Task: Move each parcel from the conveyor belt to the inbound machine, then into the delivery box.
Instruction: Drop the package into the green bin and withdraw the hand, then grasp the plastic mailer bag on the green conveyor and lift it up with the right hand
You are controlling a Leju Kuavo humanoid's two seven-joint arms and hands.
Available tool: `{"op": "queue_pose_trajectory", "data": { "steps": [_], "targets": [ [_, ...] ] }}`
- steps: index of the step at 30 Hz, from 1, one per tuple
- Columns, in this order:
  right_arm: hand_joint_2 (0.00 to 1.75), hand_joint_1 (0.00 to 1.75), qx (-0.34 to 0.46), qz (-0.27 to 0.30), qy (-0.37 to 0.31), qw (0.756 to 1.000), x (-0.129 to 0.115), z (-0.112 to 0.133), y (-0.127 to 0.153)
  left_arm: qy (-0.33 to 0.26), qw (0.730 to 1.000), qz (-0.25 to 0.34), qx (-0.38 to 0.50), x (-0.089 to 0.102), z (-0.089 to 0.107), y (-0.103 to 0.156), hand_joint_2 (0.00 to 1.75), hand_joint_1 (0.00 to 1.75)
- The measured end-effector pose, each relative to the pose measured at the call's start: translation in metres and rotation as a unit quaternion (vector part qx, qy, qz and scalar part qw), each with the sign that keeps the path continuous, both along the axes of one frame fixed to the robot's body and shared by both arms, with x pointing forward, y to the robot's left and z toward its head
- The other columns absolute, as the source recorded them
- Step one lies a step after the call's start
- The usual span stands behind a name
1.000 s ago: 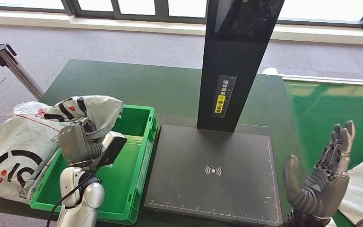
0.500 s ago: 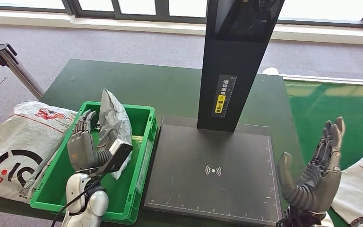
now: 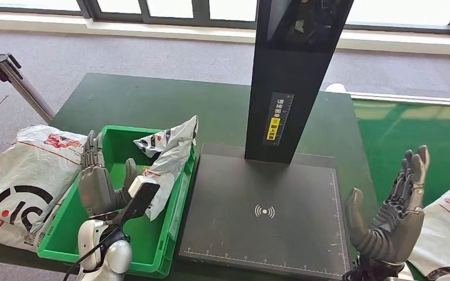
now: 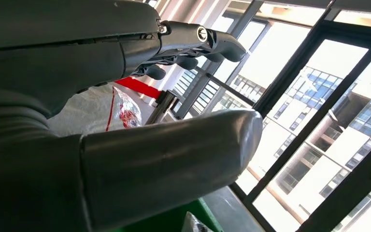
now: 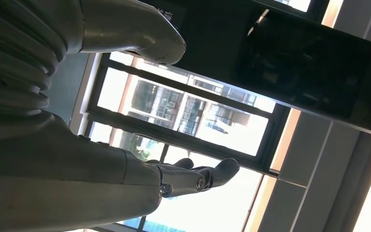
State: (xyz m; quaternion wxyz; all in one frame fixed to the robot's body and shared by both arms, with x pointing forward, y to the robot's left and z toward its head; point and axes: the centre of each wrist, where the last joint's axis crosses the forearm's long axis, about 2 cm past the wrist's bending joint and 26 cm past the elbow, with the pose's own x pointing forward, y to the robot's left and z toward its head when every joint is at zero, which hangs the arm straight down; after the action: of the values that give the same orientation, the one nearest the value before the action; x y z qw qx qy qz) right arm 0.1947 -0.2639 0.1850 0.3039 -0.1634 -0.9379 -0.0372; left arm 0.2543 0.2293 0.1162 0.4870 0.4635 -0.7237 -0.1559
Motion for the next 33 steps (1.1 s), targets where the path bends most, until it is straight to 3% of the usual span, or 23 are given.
{"op": "queue_pose_trajectory", "data": {
  "steps": [8, 9, 11, 12, 13, 16, 18, 21, 26, 29, 33],
  "targets": [
    [1.75, 0.00, -0.024, -0.033, 0.055, 0.998, 0.001, -0.005, 0.000, -0.018, 1.000, -0.006, -0.007, -0.011, 0.005, -0.003, 0.00, 0.00],
    [1.31, 0.00, -0.036, -0.048, 0.079, 0.995, 0.001, -0.006, -0.001, -0.020, 1.000, -0.008, -0.011, -0.012, 0.005, -0.003, 0.00, 0.00],
    [1.31, 0.00, -0.078, -0.096, 0.151, 0.981, 0.003, -0.012, -0.006, -0.033, 0.999, -0.018, -0.034, -0.016, 0.006, -0.004, 0.00, 0.00],
    [1.31, 0.00, -0.110, -0.133, 0.199, 0.965, 0.006, -0.018, -0.012, -0.044, 0.997, -0.024, -0.050, -0.019, 0.006, -0.004, 0.00, 0.00],
    [1.75, 0.00, -0.147, -0.175, 0.246, 0.942, 0.008, -0.026, -0.023, -0.057, 0.996, -0.029, -0.067, -0.023, 0.007, -0.004, 0.00, 0.00],
    [1.75, 0.00, -0.245, -0.282, 0.349, 0.859, 0.012, -0.054, -0.066, -0.096, 0.988, -0.041, -0.114, -0.036, 0.008, 0.000, 0.00, 0.00],
    [1.75, 0.00, -0.268, -0.314, 0.393, 0.822, 0.012, -0.070, -0.093, -0.115, 0.983, -0.046, -0.138, -0.043, 0.009, 0.003, 0.00, 0.00],
    [1.75, 0.00, -0.271, -0.336, 0.433, 0.791, 0.009, -0.086, -0.120, -0.130, 0.979, -0.049, -0.148, -0.048, 0.011, 0.005, 0.00, 0.00],
    [1.75, 0.00, -0.275, -0.358, 0.471, 0.758, 0.005, -0.097, -0.134, -0.140, 0.977, -0.050, -0.153, -0.051, 0.014, 0.006, 0.00, 0.00],
    [1.75, 0.00, -0.289, -0.388, 0.509, 0.712, 0.003, -0.103, -0.146, -0.147, 0.975, -0.051, -0.161, -0.052, 0.014, 0.007, 0.00, 0.00],
    [1.75, 0.00, -0.315, -0.409, 0.576, 0.634, -0.010, -0.118, -0.177, -0.148, 0.974, -0.053, -0.165, -0.058, 0.011, 0.008, 0.00, 0.00]
  ]
}}
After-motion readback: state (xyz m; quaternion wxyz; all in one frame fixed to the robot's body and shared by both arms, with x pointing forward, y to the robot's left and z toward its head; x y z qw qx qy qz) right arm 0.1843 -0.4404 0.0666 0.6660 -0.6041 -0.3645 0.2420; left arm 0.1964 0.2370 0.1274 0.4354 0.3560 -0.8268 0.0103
